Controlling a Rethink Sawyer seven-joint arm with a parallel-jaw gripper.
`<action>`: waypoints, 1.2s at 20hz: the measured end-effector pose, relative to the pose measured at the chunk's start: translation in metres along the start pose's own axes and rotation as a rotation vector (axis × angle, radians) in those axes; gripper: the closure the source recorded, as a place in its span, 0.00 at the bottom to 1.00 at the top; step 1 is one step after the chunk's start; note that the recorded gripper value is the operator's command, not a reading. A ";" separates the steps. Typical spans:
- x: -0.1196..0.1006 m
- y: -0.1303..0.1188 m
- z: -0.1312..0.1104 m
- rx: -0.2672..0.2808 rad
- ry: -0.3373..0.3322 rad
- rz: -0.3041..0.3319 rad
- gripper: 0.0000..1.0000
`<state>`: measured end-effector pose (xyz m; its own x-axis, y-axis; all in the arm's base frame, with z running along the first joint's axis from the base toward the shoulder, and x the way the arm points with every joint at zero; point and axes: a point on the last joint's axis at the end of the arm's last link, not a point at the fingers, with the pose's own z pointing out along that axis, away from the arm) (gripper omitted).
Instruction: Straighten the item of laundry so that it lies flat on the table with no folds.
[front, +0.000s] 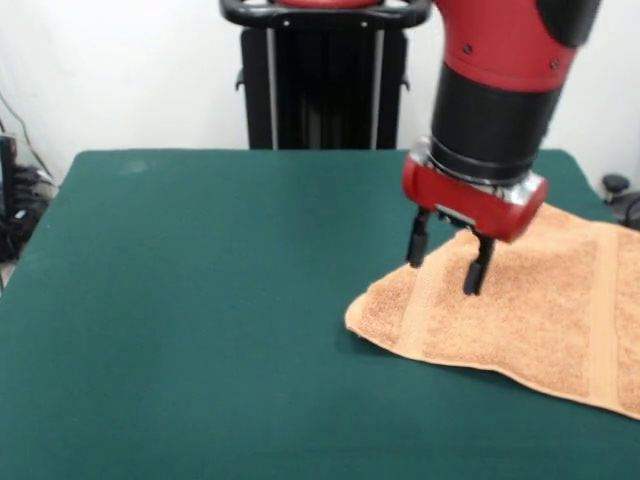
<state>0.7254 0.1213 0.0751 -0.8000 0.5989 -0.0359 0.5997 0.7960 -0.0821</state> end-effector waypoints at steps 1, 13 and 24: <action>0.006 0.003 0.010 0.009 0.008 -0.009 0.00; 0.059 -0.002 0.101 0.128 0.025 -0.084 0.00; 0.058 -0.006 0.119 0.144 -0.006 -0.075 1.00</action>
<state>0.6725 0.1411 -0.0447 -0.8427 0.5375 -0.0300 0.5295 0.8174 -0.2271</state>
